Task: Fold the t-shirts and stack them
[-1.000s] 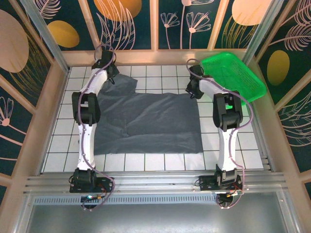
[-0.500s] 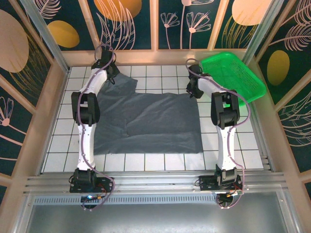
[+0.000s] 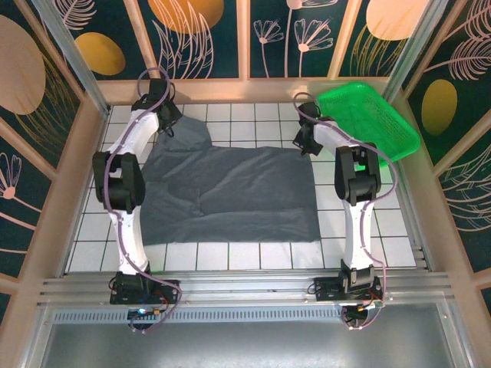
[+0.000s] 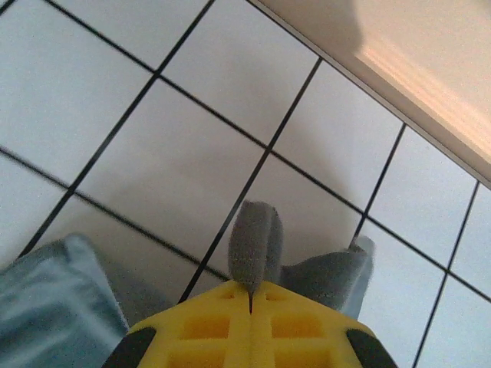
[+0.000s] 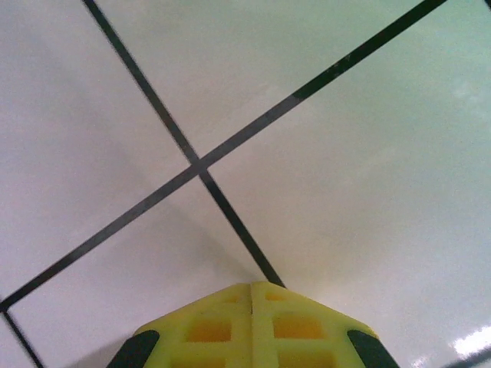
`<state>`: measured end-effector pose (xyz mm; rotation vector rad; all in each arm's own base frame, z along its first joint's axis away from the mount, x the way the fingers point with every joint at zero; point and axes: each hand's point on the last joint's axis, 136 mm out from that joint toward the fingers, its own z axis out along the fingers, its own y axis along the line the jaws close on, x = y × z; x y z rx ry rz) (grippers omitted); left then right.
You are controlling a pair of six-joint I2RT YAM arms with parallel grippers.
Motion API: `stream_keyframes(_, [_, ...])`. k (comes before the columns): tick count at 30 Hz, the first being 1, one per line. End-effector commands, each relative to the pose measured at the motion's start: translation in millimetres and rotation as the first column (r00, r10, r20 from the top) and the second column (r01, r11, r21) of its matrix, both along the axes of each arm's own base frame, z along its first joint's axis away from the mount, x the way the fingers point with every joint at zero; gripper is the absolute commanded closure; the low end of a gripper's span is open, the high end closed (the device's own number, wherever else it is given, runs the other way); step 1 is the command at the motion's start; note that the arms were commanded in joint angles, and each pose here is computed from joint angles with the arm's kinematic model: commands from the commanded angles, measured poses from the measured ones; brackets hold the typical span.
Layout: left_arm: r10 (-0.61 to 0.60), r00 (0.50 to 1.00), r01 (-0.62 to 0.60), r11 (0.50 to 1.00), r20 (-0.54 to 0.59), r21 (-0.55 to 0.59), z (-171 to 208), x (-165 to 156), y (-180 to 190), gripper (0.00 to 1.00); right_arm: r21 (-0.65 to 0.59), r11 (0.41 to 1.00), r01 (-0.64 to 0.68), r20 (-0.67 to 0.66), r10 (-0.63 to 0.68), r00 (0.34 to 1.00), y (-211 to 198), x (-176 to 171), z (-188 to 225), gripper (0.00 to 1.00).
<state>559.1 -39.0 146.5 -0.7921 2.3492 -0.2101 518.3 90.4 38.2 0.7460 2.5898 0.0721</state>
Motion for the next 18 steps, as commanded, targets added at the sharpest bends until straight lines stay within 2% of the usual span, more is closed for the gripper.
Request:
stream_keyframes(1, [0.032, 0.999, -0.031, 0.999, 0.036, -0.025, 25.3, -24.8, 2.9, 1.00, 0.023, 0.998, -0.060, 0.071, 0.058, 0.996, 8.0, -4.4, 42.6, 1.00])
stream_keyframes(10, [0.043, 0.999, -0.043, 0.999, 0.031, 0.002, 58.1, -108.6, 16.6, 1.00, 0.047, 0.987, -0.155, 0.056, 0.152, 0.987, 16.3, -53.5, 58.1, 1.00])
stream_keyframes(15, [0.107, 0.994, -0.106, 0.993, -0.024, 0.053, 53.7, -176.0, 36.0, 1.00, 0.040, 0.985, -0.167, 0.008, 0.167, 0.986, 8.8, -92.7, 53.3, 1.00])
stream_keyframes(18, [0.147, 0.988, -0.145, 0.989, -0.043, 0.040, 42.9, -212.0, 41.3, 1.00, 0.046, 0.980, -0.195, -0.029, 0.196, 0.980, 7.5, -108.7, 46.1, 1.00])
